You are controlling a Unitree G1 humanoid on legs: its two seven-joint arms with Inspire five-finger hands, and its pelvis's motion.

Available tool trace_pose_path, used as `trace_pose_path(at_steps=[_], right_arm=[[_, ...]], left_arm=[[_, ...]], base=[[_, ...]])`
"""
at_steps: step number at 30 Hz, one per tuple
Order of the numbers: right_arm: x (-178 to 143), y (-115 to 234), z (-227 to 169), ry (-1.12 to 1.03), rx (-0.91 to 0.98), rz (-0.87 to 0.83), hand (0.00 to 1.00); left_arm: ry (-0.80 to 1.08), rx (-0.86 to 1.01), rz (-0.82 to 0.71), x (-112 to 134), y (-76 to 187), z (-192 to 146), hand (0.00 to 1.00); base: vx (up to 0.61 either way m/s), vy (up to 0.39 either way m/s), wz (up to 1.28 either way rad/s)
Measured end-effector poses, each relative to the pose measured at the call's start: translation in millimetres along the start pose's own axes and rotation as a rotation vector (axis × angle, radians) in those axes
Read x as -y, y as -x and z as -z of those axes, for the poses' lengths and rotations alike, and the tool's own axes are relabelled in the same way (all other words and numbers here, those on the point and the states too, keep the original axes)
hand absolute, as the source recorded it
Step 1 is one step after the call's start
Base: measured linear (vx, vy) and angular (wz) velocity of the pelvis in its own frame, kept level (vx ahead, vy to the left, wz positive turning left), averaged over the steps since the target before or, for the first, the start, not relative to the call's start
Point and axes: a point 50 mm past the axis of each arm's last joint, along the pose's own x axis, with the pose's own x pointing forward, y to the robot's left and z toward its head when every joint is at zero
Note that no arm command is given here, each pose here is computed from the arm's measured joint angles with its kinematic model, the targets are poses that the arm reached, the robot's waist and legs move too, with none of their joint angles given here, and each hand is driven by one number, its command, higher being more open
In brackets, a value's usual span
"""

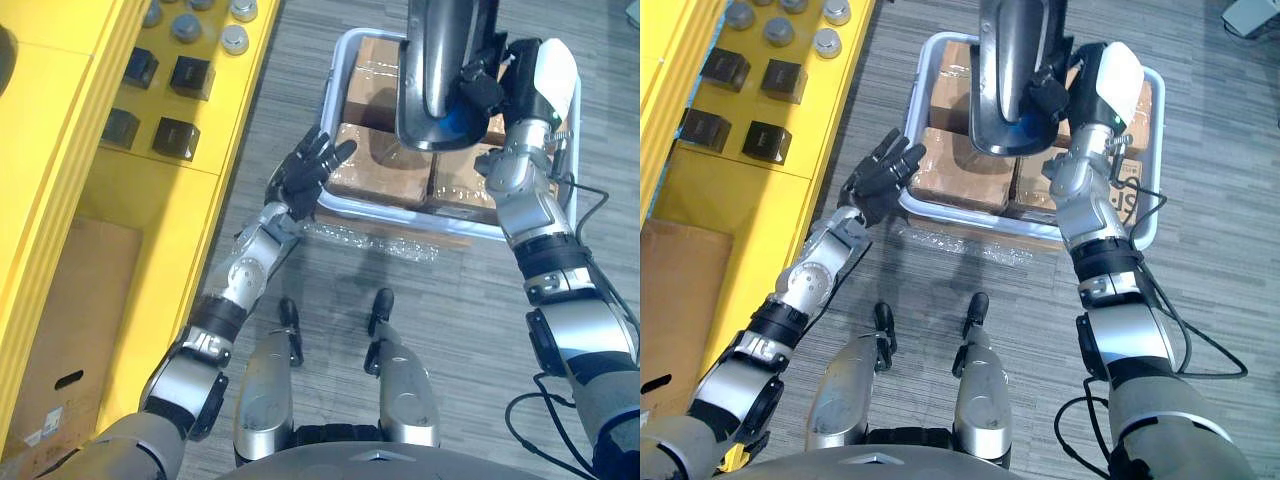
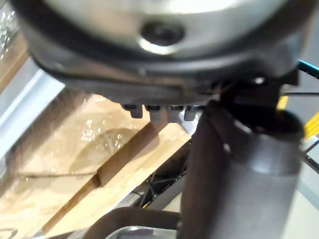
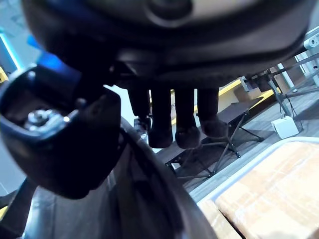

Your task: Walk over and take three plastic housings, then place them on the shelf

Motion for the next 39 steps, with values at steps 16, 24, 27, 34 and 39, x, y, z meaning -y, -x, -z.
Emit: trace_pose_path(at_steps=[16, 24, 27, 34, 39], right_arm=[[-30, 25, -7, -0.005, 0.116, -0.108, 0.00], [-50, 50, -38, -0.105, 0.261, -0.191, 0.00], [-54, 59, -50, -0.126, 0.327, -0.205, 0.00], [-61, 74, -60, -0.210, 0.339, -0.230, 0.00], [-65, 94, -62, -0.297, 0.299, -0.250, 0.00]], left_arm=[[0.168, 0.067, 0.071, 25, -9, 12, 1.00], [0.077, 0.045, 0.014, 26, -10, 16, 1.00], [0.035, 0.039, -0.002, 25, -10, 17, 1.00], [0.043, 0.106, -0.073, 21, -9, 12, 0.00], [0.061, 0.221, -0.192, 16, -4, 7, 0.00]], base=[[-0.03, 0.010, -0.06], [-0.05, 0.007, -0.05], [-0.03, 0.006, 0.00], [-0.01, 0.004, 0.00], [-0.01, 0.002, 0.01]])
